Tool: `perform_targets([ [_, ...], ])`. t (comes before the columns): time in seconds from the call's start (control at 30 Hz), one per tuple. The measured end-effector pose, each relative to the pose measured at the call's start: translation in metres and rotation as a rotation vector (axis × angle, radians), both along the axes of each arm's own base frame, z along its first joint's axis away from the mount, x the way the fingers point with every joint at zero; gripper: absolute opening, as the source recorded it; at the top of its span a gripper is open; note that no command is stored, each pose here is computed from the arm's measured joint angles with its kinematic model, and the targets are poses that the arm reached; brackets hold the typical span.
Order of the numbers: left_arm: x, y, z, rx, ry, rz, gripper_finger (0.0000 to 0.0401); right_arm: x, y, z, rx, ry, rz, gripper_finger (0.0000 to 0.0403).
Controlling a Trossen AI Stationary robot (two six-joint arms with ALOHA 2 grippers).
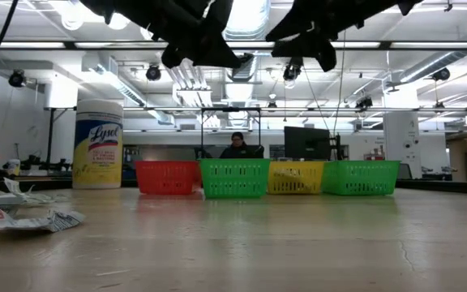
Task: Pick & Place First Aid Supplies
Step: Put the alcohol pad into the yellow basket
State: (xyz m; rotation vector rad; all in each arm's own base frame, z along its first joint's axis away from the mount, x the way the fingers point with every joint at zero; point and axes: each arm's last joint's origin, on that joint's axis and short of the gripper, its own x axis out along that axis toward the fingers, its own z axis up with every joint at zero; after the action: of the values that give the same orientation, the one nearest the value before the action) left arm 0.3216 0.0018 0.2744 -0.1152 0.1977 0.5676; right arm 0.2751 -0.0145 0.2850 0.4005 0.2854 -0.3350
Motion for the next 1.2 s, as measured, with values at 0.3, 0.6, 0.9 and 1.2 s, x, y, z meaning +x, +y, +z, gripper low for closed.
perform_targets([
  [0.3, 0.001, 0.004, 0.004, 0.039, -0.018, 0.005, 0.0000, 0.000, -0.013, 0.003, 0.027, -0.044, -0.080, 0.0201],
  [0.6, 0.001, 0.008, 0.004, 0.039, -0.020, 0.018, 0.0000, 0.009, -0.024, -0.007, 0.155, -0.059, -0.070, 0.0203],
  [0.9, 0.001, 0.010, 0.004, 0.049, -0.015, 0.021, 0.0000, 0.027, -0.030, -0.016, 0.191, -0.087, -0.008, 0.0203],
  [1.2, 0.001, 0.010, 0.004, 0.054, -0.009, 0.025, 0.0000, 0.036, -0.034, -0.008, 0.160, -0.090, -0.007, 0.0202],
])
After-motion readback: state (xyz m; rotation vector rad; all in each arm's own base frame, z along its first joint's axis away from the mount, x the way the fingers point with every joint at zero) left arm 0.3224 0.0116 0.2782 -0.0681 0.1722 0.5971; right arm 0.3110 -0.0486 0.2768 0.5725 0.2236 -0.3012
